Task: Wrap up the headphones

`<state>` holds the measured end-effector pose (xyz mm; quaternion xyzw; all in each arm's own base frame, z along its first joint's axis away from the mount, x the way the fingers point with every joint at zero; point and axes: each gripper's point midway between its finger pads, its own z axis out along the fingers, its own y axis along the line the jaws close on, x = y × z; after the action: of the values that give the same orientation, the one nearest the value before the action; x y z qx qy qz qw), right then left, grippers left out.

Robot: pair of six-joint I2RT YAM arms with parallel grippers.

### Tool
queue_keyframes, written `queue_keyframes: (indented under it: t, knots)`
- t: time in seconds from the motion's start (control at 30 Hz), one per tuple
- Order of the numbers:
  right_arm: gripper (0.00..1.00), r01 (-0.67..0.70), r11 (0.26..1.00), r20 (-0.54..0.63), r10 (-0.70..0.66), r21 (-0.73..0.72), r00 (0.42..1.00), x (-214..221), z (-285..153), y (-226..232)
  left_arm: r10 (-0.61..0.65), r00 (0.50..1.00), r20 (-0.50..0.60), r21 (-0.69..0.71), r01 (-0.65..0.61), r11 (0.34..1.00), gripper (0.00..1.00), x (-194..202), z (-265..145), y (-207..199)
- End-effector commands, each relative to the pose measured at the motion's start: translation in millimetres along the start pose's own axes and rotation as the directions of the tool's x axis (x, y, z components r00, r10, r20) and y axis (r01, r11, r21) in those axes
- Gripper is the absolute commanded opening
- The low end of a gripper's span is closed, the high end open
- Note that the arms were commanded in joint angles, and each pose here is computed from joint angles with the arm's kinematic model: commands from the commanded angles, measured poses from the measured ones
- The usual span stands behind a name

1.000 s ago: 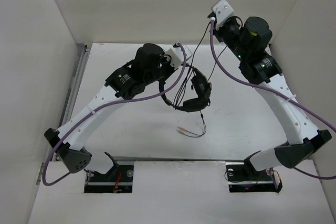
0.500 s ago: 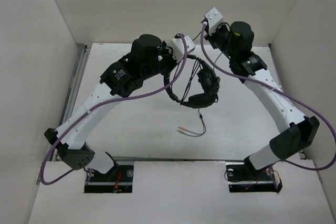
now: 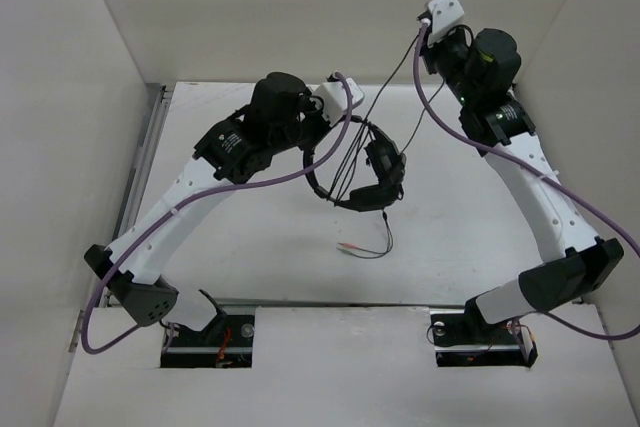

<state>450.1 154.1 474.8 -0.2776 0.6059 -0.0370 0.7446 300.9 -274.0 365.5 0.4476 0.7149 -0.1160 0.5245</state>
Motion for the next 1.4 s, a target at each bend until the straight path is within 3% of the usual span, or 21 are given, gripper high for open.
queue_keyframes:
  t: [0.0,0.2,0.5,0.67,0.8,0.97,1.1,1.23,1.3,1.37]
  knots:
    - [0.0,-0.03,0.995,0.136,0.016,0.098,0.991,-51,-19,-38,-0.02,0.995,0.097,-0.017,0.022,1.0,0.0,-21,-21,7]
    - [0.0,-0.036,0.994,0.135,0.022,0.103,0.991,-50,-22,-42,-0.036,0.995,0.096,-0.017,0.037,0.999,0.0,-18,-24,10]
    - [0.0,-0.043,0.999,0.054,0.041,0.033,0.998,-1,1,-20,-0.035,0.983,0.18,0.046,0.028,0.999,0.0,-53,-54,2]
    - [0.0,-0.176,0.981,0.014,0.177,-0.082,0.984,22,15,15,-0.029,0.96,0.278,0.059,0.014,0.998,0.0,-92,-78,4]
    - [0.01,-0.331,0.919,-0.032,0.332,-0.213,0.943,33,21,51,-0.049,0.927,0.371,0.063,0.027,0.998,0.0,-127,-101,10]
    - [0.01,-0.527,0.763,-0.115,0.525,-0.374,0.843,34,18,99,-0.101,0.875,0.473,0.083,0.069,0.994,0.0,-162,-125,18]
    - [0.02,-0.673,0.548,-0.222,0.669,-0.496,0.709,24,3,144,-0.139,0.837,0.528,0.074,0.118,0.99,0.0,-180,-136,32]
    - [0.04,-0.739,0.357,-0.322,0.731,-0.572,0.602,9,-21,183,-0.201,0.783,0.588,0.045,0.217,0.975,0.0,-194,-144,59]
    - [0.07,-0.753,0.234,-0.38,0.748,-0.615,0.543,-4,-40,208,-0.265,0.724,0.637,0.047,0.307,0.951,0.0,-205,-151,80]
    - [0.08,-0.756,0.178,-0.407,0.753,-0.63,0.517,-9,-50,220,-0.297,0.691,0.659,0.053,0.351,0.935,0.0,-210,-155,91]
